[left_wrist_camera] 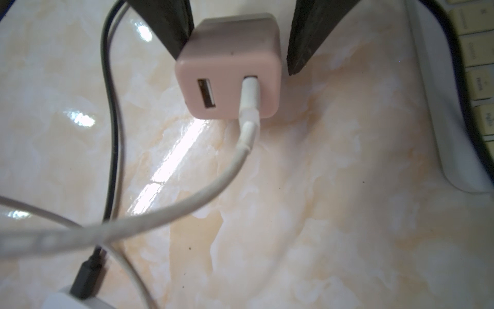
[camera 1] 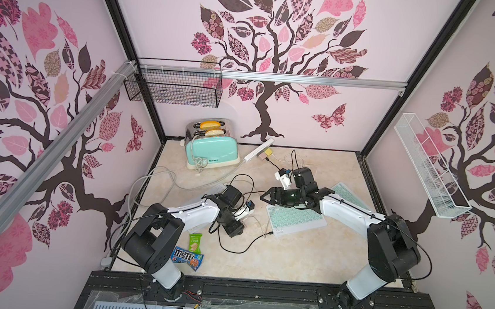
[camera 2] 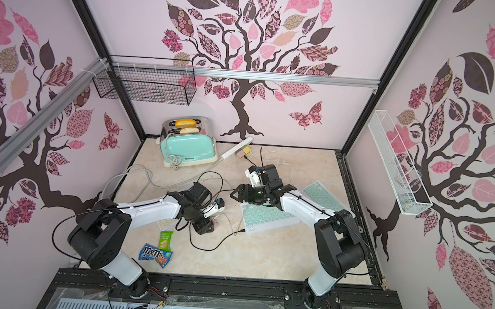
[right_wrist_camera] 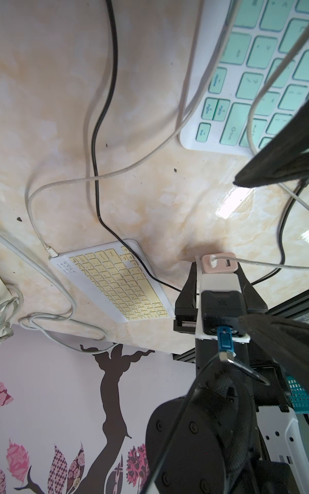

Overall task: Unplug the wireless keyboard
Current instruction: Pick up the plug from the center of the board.

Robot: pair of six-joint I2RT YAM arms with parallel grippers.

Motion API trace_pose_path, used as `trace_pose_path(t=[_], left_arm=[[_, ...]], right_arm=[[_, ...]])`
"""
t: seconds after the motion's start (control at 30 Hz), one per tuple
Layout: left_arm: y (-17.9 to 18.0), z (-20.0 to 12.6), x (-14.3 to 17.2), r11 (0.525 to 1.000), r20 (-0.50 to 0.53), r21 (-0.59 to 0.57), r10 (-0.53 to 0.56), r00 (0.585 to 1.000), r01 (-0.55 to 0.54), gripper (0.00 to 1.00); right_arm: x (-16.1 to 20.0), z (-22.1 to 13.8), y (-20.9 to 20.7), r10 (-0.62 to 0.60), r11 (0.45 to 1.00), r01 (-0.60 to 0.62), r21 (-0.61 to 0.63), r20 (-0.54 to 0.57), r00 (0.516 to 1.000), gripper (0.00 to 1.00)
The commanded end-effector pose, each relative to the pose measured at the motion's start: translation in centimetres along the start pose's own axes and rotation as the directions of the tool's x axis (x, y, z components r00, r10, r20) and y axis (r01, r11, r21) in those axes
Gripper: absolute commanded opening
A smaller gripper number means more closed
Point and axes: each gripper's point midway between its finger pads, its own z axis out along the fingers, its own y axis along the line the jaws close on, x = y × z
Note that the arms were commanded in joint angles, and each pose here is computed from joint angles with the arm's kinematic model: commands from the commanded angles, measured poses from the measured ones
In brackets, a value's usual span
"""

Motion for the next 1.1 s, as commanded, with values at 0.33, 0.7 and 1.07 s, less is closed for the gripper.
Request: trace_pose_path(t=[0.33, 0.7, 1.07], left_arm=[[-0.3, -1.7, -2.3, 1.000, 0.077, 0.011, 0.027, 0.997, -0.028, 0.18], [-3.4, -7.3, -4.6, 0.983, 0.201, 0.095, 0.138, 0.970, -0.159, 0.00], [-5.1, -12.3, -6.3, 0.963, 0.286, 0.105, 0.212, 0.935, -0.250, 0.00]], right_arm=[[0.2, -0.8, -1.1, 0.084, 0.995, -0.083, -0.051, 0.011, 0.996, 0.76], [2.3, -3.6, 2.6, -0.061, 0.935, 0.094, -0.343, 0.106, 0.993, 0.68], [4.0, -4.0, 9.7, -0.307, 0.812, 0.320, -0.489, 0.109, 0.945, 0.65]])
